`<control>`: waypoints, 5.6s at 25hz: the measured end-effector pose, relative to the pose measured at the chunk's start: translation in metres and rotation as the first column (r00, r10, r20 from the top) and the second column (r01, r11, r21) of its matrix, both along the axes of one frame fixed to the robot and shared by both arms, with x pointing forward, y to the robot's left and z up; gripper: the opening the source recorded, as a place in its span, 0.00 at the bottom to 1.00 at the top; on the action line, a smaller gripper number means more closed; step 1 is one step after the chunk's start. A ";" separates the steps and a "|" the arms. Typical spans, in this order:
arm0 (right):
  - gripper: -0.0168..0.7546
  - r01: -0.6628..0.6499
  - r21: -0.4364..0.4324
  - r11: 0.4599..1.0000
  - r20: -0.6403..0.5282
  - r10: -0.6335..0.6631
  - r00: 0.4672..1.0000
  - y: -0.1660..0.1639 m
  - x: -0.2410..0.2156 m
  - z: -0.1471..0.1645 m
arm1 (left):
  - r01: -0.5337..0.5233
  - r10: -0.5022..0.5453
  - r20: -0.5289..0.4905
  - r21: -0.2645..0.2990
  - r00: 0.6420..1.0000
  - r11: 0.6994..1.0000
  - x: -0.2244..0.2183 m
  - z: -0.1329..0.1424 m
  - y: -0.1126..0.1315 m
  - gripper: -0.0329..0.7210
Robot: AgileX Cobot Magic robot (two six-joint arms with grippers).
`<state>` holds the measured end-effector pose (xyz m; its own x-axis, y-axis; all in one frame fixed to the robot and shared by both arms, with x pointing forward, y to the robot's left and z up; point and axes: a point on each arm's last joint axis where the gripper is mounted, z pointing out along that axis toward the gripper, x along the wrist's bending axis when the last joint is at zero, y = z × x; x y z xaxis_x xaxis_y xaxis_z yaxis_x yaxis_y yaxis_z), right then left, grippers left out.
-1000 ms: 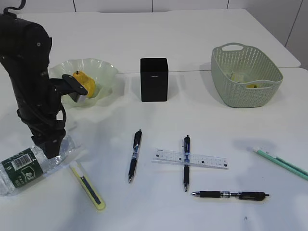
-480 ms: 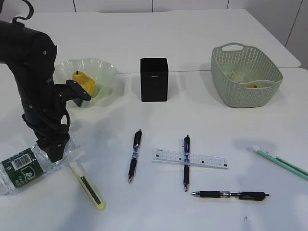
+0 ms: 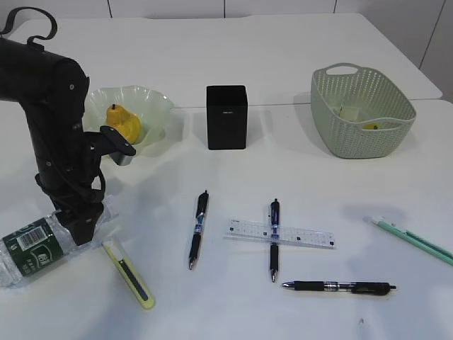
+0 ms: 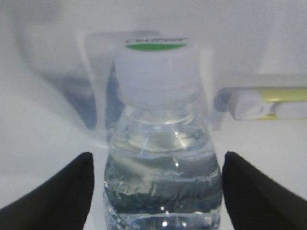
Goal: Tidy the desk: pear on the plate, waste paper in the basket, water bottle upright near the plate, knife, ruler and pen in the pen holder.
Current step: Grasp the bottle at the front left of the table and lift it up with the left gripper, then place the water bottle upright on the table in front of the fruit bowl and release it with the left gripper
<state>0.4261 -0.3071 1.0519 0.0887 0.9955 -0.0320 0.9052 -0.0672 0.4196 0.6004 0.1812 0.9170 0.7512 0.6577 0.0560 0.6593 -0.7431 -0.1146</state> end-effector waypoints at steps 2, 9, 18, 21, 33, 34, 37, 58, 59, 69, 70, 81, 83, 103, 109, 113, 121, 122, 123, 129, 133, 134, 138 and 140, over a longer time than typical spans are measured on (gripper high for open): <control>0.74 0.000 0.000 1.000 0.000 0.000 1.000 0.000 0.000 0.000 | 0.000 0.000 -0.004 0.002 1.000 1.000 0.000 -0.002 0.000 0.82; 0.74 0.000 0.000 1.000 0.000 0.000 1.000 0.000 0.000 0.000 | 0.002 -0.001 -0.015 0.007 1.000 1.000 0.001 -0.007 0.000 0.82; 0.74 0.000 0.000 1.000 0.000 0.000 1.000 0.000 0.000 0.000 | 0.013 -0.012 -0.024 0.026 1.000 1.000 0.001 -0.013 0.001 0.74; 0.74 0.000 0.000 1.000 0.000 0.000 1.000 0.000 0.000 0.000 | 0.019 -0.018 -0.021 0.035 1.000 0.999 0.002 -0.013 0.002 0.65; 0.74 0.000 0.000 1.000 0.000 0.000 1.000 0.000 0.000 0.000 | 0.038 -0.038 -0.007 0.057 0.999 0.998 0.004 -0.012 0.004 0.49; 0.74 0.000 0.000 1.000 0.000 0.000 1.000 0.000 0.000 0.000 | 0.038 -0.038 -0.006 0.056 0.999 0.998 0.004 -0.012 0.004 0.49; 0.74 0.000 0.000 1.000 -0.001 0.000 1.000 0.000 0.000 0.000 | 0.028 -0.028 -0.004 0.057 1.000 0.998 0.004 -0.012 0.004 0.49; 0.75 0.000 0.000 1.000 -0.005 0.000 1.000 0.000 0.000 0.000 | -0.304 0.318 0.016 -0.251 0.948 0.919 0.009 0.035 0.032 0.49; 0.75 0.000 0.000 1.000 -0.005 0.000 1.000 0.000 0.000 0.000 | -0.315 0.333 0.015 -0.284 0.943 0.906 0.009 0.041 0.034 0.49; 0.74 0.004 0.015 1.000 -0.012 -0.004 1.000 0.001 -0.001 -0.001 | -0.280 0.395 0.171 -0.463 0.903 0.841 0.012 0.088 0.037 0.49; 0.74 0.004 0.015 1.000 -0.014 -0.004 1.000 0.001 -0.001 -0.001 | -0.279 0.398 0.177 -0.469 0.900 0.838 0.012 0.088 0.037 0.49; 0.74 0.006 0.017 1.000 -0.038 -0.006 0.999 0.001 -0.003 -0.001 | -0.266 0.510 0.288 -0.594 0.810 0.759 0.028 0.094 0.033 0.49; 0.74 0.007 0.017 1.000 -0.043 -0.006 0.999 0.001 -0.004 -0.002 | -0.274 0.539 0.296 -0.615 0.789 0.739 0.026 0.092 0.033 0.49; 0.74 0.007 0.018 1.000 -0.047 -0.006 0.999 0.001 -0.004 -0.002 | -0.138 0.719 0.639 -0.714 0.273 0.687 -0.046 0.103 0.076 0.49; 0.74 0.008 0.018 1.000 -0.045 -0.007 0.999 0.001 -0.004 -0.001 | -0.097 0.727 0.679 -0.720 0.105 0.687 -0.046 0.102 0.086 0.49; 0.74 0.008 0.018 1.000 -0.045 -0.007 0.999 0.001 -0.004 -0.001 | -0.045 0.733 0.675 -0.732 0.084 0.679 -0.038 0.096 0.083 0.49; 0.74 0.007 0.018 1.000 -0.043 -0.007 0.999 0.001 -0.004 -0.001 | 0.058 0.734 0.646 -0.757 0.209 0.651 -0.027 0.071 0.066 0.49; 0.74 0.008 0.020 1.000 -0.043 -0.007 0.999 0.001 -0.004 -0.001 | 0.073 0.725 0.653 -0.752 0.217 0.655 -0.026 0.069 0.064 0.49; 0.74 0.007 0.020 1.000 -0.039 -0.007 0.999 0.001 -0.004 -0.001 | 0.082 0.720 0.657 -0.748 0.224 0.658 -0.026 0.067 0.062 0.49; 0.74 0.005 0.020 1.000 -0.009 -0.005 1.000 0.001 -0.001 0.000 | 0.094 0.709 0.663 -0.743 0.241 0.663 -0.019 0.050 0.060 0.49; 0.74 0.005 0.020 1.000 -0.005 -0.005 1.000 0.001 -0.001 0.000 | 0.115 0.697 0.673 -0.735 0.248 0.669 -0.016 0.038 0.057 0.49; 0.74 0.005 0.020 1.000 -0.002 -0.005 1.000 0.001 -0.001 0.000 | 0.121 0.692 0.676 -0.732 0.253 0.671 -0.015 0.036 0.057 0.49; 0.74 0.005 0.020 1.000 0.001 -0.005 1.000 0.001 0.000 0.000 | 0.135 0.685 0.682 -0.727 0.258 0.673 -0.013 0.027 0.055 0.49; 0.74 0.004 0.020 1.000 0.006 -0.004 1.000 0.001 0.000 0.000 | 0.141 0.684 0.682 -0.727 0.257 0.672 -0.012 0.022 0.055 0.49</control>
<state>0.4262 -0.3056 1.0523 0.0930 0.9956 -0.0119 0.9022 -0.0792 0.4239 0.5886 0.2357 0.9389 0.2325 0.9718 0.0388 0.1746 -0.0810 0.9813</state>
